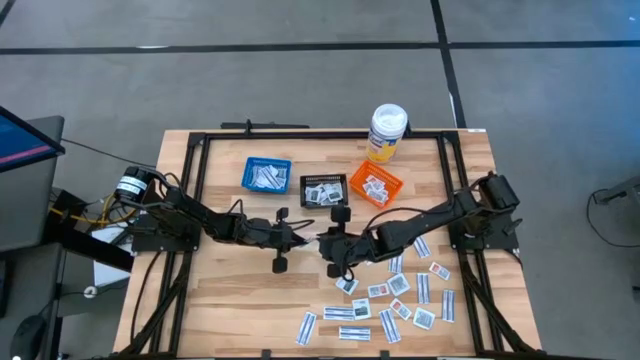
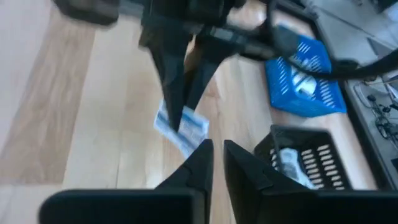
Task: Pick & Place First Aid Supplies
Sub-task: Put the bandage into the blue container
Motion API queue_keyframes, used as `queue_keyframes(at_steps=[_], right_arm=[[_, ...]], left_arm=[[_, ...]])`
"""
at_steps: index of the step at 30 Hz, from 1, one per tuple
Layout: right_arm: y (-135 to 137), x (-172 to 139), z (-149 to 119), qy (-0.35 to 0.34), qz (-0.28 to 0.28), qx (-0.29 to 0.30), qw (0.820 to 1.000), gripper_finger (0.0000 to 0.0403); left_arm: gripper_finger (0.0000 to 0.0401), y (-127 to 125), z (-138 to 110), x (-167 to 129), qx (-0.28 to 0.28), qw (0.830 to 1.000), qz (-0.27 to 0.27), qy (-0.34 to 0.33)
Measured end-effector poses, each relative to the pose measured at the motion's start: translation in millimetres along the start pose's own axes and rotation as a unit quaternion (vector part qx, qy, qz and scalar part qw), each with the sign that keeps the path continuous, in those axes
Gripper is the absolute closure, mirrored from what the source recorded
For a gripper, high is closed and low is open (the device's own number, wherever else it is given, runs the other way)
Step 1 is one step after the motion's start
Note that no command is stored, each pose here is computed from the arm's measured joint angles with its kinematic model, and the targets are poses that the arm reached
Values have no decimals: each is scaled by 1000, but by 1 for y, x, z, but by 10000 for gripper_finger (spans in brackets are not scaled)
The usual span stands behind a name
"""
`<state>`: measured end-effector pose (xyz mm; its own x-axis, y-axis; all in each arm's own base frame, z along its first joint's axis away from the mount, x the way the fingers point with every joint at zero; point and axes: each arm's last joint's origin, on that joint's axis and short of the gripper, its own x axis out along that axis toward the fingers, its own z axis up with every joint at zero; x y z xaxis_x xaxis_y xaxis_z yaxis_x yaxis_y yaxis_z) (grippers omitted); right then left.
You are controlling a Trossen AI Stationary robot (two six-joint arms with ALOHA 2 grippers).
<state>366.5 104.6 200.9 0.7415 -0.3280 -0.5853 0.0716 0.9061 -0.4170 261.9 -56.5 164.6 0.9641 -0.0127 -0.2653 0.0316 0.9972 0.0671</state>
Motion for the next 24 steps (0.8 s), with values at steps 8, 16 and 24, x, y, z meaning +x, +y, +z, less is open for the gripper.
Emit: queue_keyframes(at_steps=[8,16,24], right_arm=[[-2,12,-2,-5,5,24,1000,309],[-8,19,0,-14,1,39,999,277],[-12,21,0,-16,6,43,999,338]], left_arm=[[392,0,7,0,-19,999,1,-36],[393,1,7,0,-20,999,15,-38],[394,1,8,0,-20,999,15,-39]])
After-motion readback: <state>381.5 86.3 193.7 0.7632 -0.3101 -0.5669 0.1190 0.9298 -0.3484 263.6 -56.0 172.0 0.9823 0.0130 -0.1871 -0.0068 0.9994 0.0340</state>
